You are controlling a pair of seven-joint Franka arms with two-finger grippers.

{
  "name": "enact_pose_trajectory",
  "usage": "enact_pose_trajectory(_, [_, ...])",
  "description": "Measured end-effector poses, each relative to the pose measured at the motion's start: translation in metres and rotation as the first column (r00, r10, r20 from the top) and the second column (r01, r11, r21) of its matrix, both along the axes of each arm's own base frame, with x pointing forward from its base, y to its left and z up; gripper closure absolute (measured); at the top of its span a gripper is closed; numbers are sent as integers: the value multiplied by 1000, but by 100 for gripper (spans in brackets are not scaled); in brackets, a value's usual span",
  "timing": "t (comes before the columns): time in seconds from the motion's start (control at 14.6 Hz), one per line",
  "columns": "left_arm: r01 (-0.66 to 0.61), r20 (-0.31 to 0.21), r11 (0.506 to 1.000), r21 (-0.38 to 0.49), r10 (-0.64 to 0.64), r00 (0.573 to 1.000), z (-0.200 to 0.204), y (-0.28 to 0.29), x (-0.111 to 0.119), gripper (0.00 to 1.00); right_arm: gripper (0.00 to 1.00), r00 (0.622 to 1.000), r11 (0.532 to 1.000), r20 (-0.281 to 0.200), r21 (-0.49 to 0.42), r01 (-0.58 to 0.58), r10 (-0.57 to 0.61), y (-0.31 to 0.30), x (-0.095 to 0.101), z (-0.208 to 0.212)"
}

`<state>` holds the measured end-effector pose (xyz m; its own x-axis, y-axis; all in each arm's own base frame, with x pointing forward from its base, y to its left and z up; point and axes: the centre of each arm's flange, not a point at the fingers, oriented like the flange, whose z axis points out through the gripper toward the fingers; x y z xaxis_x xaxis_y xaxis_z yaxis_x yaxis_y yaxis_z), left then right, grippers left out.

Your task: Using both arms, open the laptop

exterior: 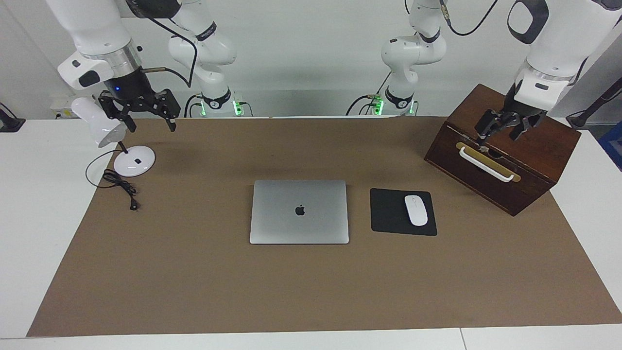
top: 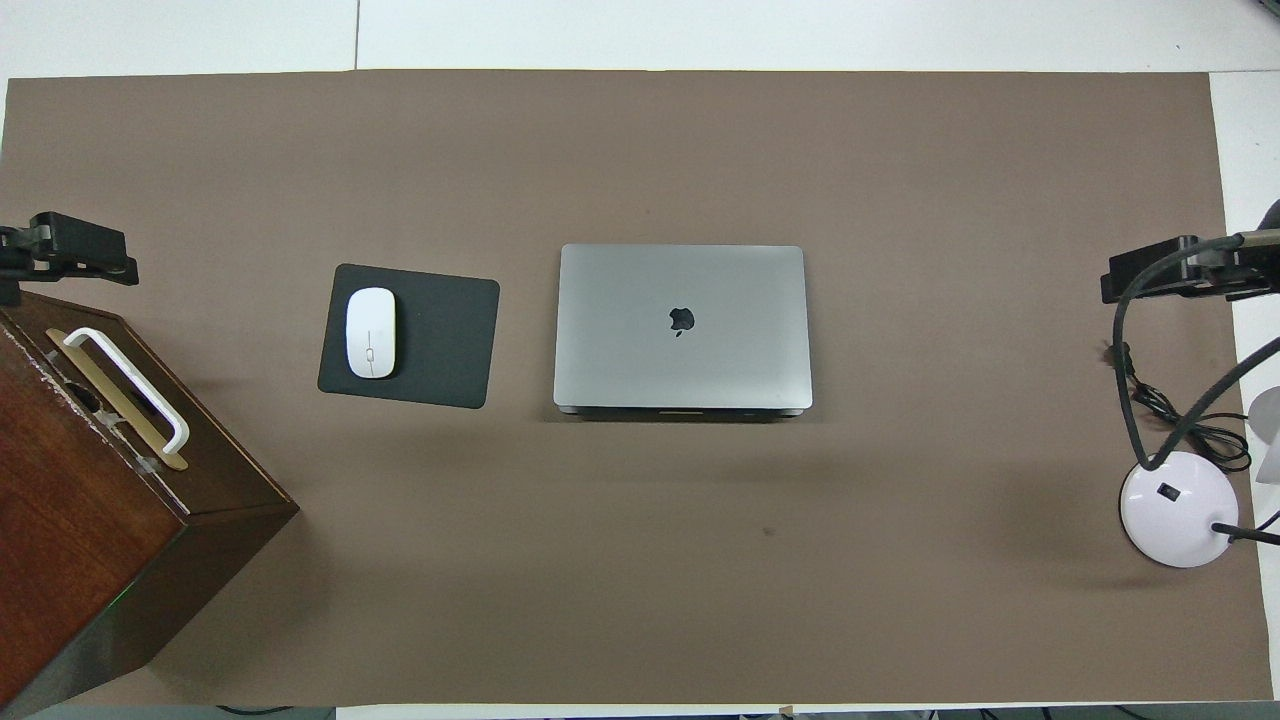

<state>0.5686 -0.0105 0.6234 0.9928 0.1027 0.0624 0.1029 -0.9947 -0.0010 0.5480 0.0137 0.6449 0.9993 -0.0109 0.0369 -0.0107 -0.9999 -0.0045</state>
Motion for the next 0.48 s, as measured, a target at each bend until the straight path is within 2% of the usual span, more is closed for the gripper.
enact_pose_trajectory(0.48, [-64, 12, 998, -7, 64, 998, 1, 10, 1, 0, 0, 1000, 1000, 0, 0, 0, 0, 0, 0, 0])
